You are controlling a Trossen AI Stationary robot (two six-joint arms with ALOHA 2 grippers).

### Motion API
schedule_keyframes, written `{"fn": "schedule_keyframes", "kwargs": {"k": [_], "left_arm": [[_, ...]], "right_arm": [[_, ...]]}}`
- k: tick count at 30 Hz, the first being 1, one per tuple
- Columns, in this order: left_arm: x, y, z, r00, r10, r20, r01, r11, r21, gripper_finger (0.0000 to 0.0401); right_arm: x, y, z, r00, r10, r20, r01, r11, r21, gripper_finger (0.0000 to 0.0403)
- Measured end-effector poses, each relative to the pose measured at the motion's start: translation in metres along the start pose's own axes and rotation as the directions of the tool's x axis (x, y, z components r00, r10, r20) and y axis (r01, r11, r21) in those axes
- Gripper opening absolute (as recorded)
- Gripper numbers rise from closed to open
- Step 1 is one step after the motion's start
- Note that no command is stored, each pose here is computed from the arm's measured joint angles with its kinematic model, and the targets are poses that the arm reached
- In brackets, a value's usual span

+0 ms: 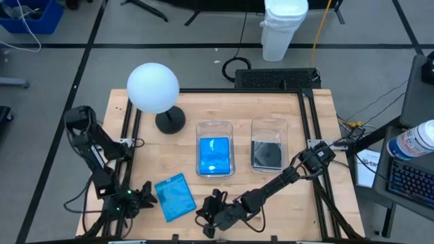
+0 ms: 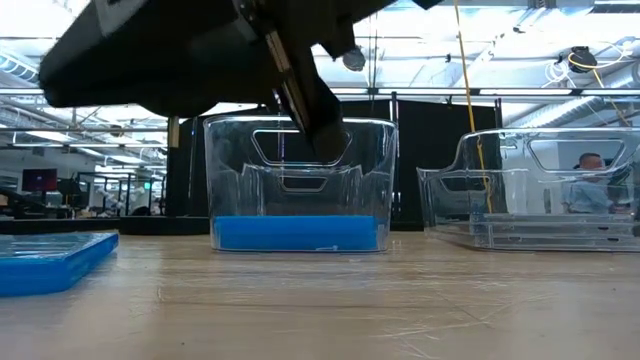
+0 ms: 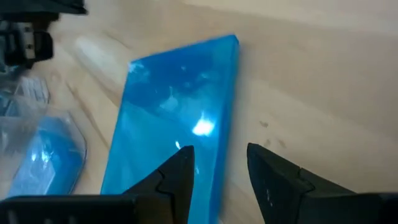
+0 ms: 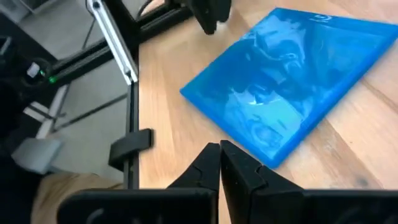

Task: Pick & place jewel cases by type
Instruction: Put the blue CD case into the left transparent bin

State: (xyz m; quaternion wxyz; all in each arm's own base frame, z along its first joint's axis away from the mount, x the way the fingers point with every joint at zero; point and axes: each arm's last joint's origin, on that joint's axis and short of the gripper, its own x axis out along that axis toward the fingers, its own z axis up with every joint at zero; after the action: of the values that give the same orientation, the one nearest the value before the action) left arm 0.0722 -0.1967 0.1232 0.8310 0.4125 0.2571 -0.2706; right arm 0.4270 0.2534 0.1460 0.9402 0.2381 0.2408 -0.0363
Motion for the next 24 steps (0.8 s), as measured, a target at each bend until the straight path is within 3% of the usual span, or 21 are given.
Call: {"fn": "schedule_keyframes", "kwargs": {"k": [12, 20, 24], "left_arm": [[0.023, -0.016, 0.009, 0.985, 0.017, -0.173, 0.013, 0.985, 0.173, 0.0154], [0.022, -0.014, 0.015, 0.985, 0.026, -0.172, 0.004, 0.985, 0.173, 0.0154], [0.022, -0.013, 0.012, 0.98, 0.036, -0.193, 0.003, 0.981, 0.194, 0.0154]], "right_arm": [[0.012, -0.013, -0.007, 0.999, -0.041, -0.02, 0.043, 0.996, 0.077, 0.0001], [0.015, -0.025, -0.011, 0.99, -0.116, -0.083, 0.117, 0.993, 0.0, 0.0], [0.018, -0.031, -0.009, 0.986, -0.115, -0.12, 0.118, 0.993, 0.015, 0.0]]}}
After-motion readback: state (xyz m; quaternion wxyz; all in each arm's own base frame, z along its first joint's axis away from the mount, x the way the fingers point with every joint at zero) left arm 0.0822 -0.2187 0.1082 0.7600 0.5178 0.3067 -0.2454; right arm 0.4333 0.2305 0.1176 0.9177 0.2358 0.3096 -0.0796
